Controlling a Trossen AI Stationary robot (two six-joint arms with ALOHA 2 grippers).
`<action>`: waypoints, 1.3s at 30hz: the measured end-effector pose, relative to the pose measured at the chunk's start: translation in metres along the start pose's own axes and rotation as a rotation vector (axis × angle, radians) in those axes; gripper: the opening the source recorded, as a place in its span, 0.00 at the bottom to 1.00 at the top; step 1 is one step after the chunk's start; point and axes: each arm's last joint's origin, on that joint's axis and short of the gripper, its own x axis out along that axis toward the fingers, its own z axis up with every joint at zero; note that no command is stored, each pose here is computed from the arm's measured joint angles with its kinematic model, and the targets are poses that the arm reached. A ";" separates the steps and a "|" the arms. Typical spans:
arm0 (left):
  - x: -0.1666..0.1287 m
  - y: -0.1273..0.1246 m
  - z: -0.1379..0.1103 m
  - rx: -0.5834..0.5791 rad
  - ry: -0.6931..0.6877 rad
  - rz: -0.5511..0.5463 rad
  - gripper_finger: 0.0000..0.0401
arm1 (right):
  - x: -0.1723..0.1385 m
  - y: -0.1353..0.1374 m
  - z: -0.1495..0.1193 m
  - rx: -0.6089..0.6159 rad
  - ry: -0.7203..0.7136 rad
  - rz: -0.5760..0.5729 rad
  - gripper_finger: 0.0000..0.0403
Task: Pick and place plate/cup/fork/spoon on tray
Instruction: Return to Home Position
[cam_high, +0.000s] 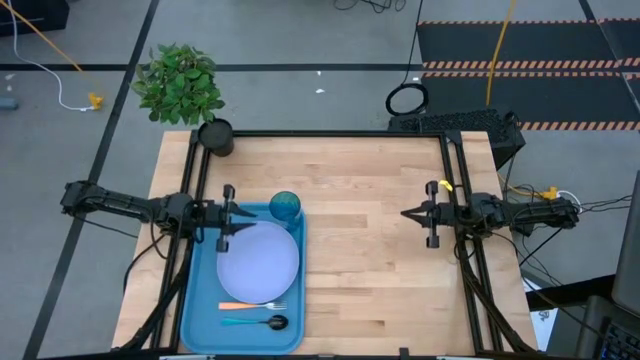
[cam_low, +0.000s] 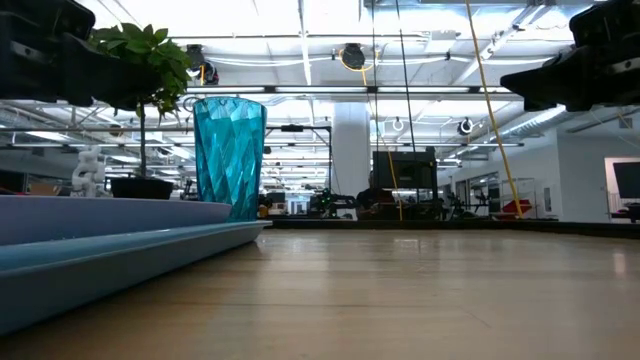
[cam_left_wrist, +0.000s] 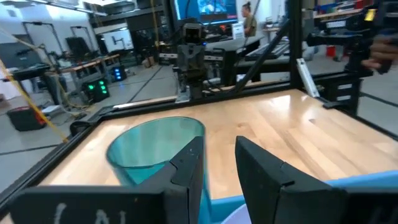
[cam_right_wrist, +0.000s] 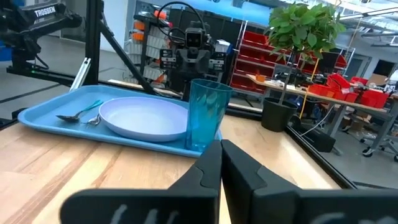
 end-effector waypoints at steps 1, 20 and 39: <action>0.000 0.000 0.000 -0.001 0.000 -0.007 0.24 | 0.000 0.000 0.001 -0.003 -0.011 -0.003 0.00; 0.000 -0.002 -0.005 0.000 0.038 -0.109 0.02 | 0.000 -0.002 0.010 -0.024 -0.104 -0.026 0.00; -0.014 0.003 0.005 -0.024 -0.081 -0.085 0.02 | 0.000 -0.002 0.011 -0.023 -0.107 -0.026 0.00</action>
